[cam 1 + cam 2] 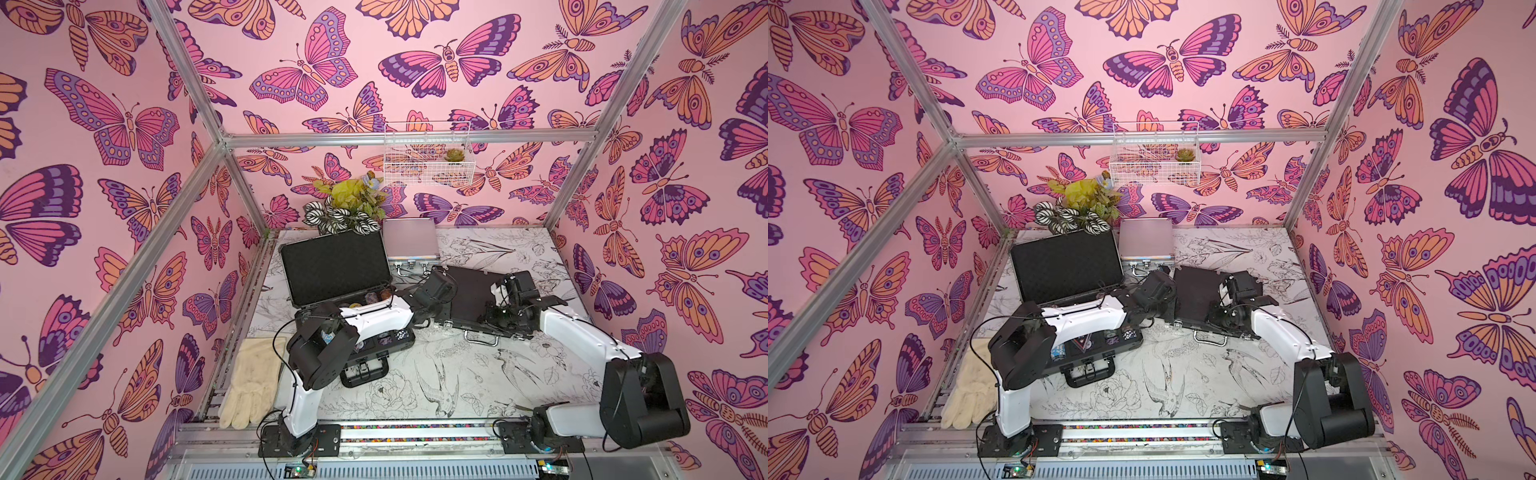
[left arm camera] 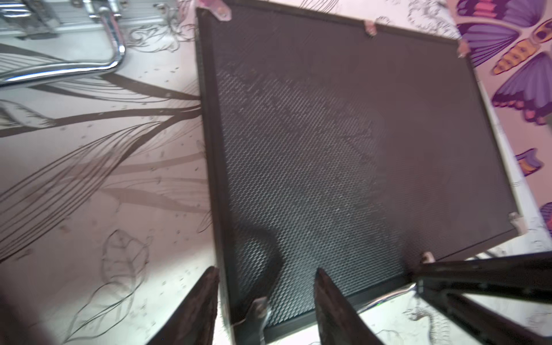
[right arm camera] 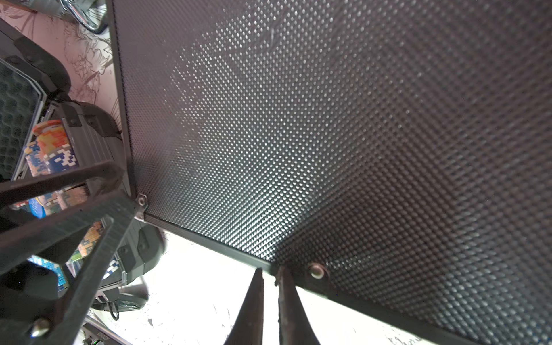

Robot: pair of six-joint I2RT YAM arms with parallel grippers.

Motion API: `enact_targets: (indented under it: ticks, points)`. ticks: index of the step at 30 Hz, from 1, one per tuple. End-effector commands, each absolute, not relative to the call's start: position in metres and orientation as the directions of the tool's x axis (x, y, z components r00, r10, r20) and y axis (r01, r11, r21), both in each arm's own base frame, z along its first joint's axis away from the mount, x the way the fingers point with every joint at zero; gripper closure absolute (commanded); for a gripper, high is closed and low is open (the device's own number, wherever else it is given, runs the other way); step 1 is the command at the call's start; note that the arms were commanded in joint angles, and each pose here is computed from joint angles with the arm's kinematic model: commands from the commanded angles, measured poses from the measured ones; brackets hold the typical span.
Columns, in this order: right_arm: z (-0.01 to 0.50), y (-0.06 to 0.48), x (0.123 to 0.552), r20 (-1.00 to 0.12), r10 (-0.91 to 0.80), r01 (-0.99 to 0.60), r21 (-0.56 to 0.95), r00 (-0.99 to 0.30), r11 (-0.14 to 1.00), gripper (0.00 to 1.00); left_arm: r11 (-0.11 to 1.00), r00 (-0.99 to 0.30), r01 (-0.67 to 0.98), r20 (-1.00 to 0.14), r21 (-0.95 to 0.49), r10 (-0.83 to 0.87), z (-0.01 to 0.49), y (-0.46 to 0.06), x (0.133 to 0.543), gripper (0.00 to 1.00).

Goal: Close the poker set cases
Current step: Fasten the fastener on the poker set case.

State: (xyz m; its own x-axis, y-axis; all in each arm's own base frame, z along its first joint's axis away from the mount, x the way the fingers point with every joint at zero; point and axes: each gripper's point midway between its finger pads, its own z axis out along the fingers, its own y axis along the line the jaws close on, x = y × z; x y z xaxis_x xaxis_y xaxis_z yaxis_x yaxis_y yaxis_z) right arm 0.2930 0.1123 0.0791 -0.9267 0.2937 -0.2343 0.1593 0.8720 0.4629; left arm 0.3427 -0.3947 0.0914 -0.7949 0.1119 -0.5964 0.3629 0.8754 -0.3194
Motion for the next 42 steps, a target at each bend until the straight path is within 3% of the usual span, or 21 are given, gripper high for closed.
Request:
enact_targets:
  ticks: [1, 7, 22, 26, 35, 42]
  points:
    - [0.062, 0.096, 0.27, -0.143, 0.319, 0.248, 0.374, -0.937, 0.894, 0.82, 0.904, -0.795, 0.342, -0.592, -0.257, 0.132, 0.086, -0.375, 0.346, 0.43]
    - [0.075, 0.089, 0.266, -0.17, 0.325, 0.253, 0.347, -0.93, 0.903, 0.76, 0.883, -0.834, 0.347, -0.534, -0.316, 0.136, 0.061, -0.39, 0.348, 0.41]
    - [0.138, 0.048, 0.276, -0.254, 0.47, 0.349, 0.403, -0.845, 0.846, 0.6, 0.898, -0.862, 0.326, -0.482, -0.296, 0.155, 0.025, -0.383, 0.343, 0.52]
    - [0.136, 0.027, 0.271, -0.244, 0.507, 0.4, 0.378, -0.827, 0.835, 0.61, 0.893, -0.865, 0.328, -0.478, -0.307, 0.153, 0.024, -0.384, 0.344, 0.52]
    - [0.099, 0.023, 0.245, -0.183, 0.513, 0.435, 0.341, -0.839, 0.833, 0.77, 0.891, -0.871, 0.324, -0.468, -0.318, 0.149, 0.021, -0.384, 0.346, 0.53]
    - [0.083, 0.014, 0.238, -0.184, 0.508, 0.45, 0.281, -0.842, 0.848, 0.8, 0.894, -0.875, 0.316, -0.462, -0.317, 0.145, 0.018, -0.381, 0.346, 0.53]
